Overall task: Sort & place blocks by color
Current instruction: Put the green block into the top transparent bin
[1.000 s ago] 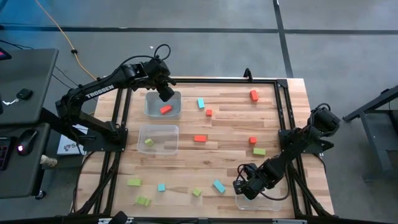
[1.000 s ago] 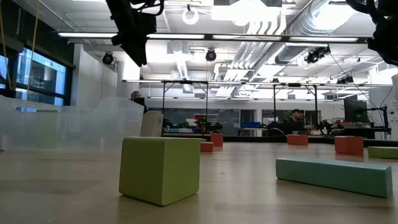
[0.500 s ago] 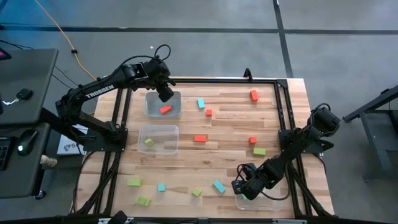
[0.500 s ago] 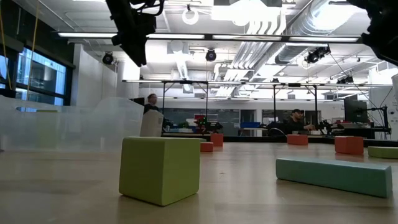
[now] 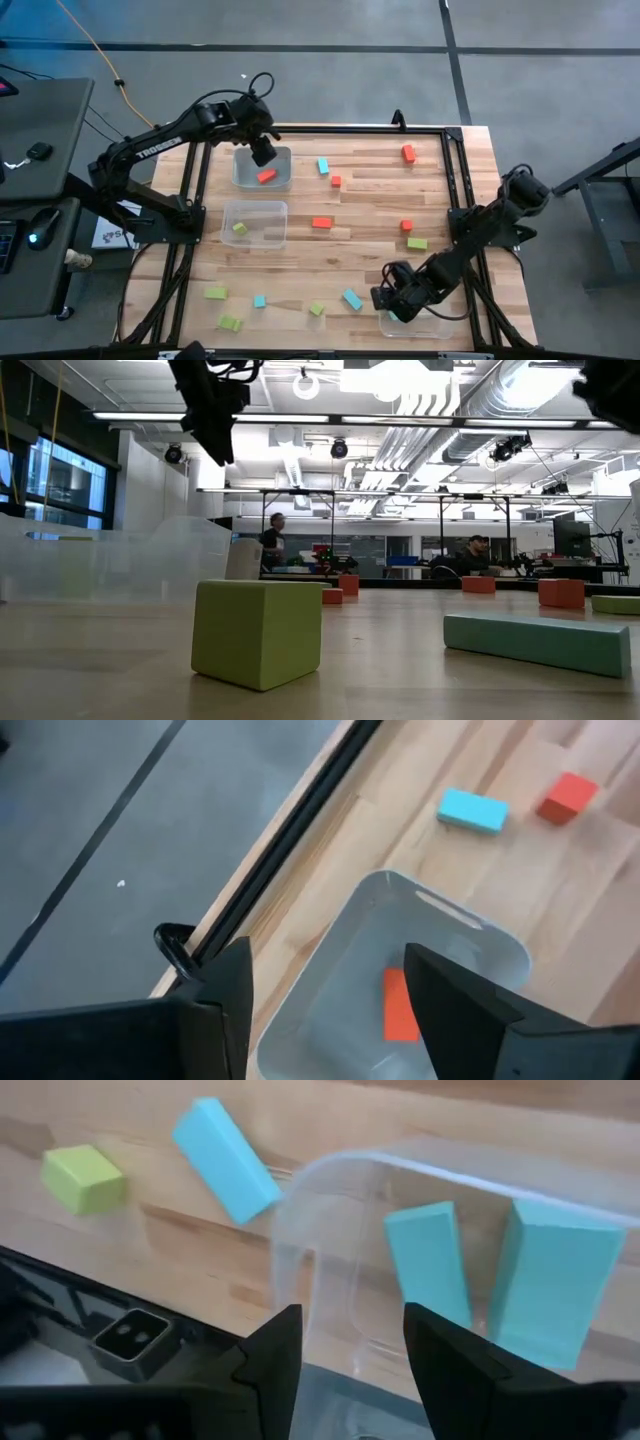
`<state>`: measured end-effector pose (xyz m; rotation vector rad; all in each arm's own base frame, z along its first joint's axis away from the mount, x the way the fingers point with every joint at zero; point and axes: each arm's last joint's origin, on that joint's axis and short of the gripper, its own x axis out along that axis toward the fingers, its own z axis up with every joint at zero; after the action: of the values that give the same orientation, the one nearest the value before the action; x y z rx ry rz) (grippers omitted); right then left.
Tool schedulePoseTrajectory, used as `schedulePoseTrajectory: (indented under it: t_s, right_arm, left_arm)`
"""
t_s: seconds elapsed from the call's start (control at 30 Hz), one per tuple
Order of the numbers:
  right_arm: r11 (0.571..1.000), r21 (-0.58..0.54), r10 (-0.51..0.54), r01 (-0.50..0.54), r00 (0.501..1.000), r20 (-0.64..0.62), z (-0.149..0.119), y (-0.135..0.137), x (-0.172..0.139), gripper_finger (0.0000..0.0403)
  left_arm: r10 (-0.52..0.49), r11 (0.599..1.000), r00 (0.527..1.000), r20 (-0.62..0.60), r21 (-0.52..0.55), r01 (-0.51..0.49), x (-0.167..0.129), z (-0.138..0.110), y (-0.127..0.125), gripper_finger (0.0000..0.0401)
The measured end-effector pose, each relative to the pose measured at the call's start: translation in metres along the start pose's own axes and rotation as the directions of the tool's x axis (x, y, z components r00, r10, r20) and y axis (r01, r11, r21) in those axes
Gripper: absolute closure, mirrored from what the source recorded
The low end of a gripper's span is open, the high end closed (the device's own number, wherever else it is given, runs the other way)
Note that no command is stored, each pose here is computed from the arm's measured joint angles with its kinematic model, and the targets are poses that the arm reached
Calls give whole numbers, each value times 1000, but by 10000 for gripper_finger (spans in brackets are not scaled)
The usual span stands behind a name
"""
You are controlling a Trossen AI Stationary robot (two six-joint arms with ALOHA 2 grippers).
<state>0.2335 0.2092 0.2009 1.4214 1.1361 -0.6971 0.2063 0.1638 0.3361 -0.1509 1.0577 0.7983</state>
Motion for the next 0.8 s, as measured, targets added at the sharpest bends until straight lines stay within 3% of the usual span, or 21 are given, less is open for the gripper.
schedulePoseTrajectory:
  t_s: [0.2,0.43,0.6,0.8]
  right_arm:
    - [996,-14,-90,91,995,50,-4,9,-27,238]
    - [972,-60,-214,227,961,174,1,14,-59,237]
    - [926,-164,-272,339,904,329,11,17,-85,237]
    - [824,-320,-319,467,850,418,25,24,-107,237]
  left_arm:
    - [-35,999,998,-49,31,37,-2,-5,-7,209]
    - [-265,964,962,-63,-25,264,-8,-7,-30,209]
    - [-318,946,935,-159,5,323,-22,-21,-47,210]
    - [-340,929,905,-257,58,366,-47,-42,-68,208]
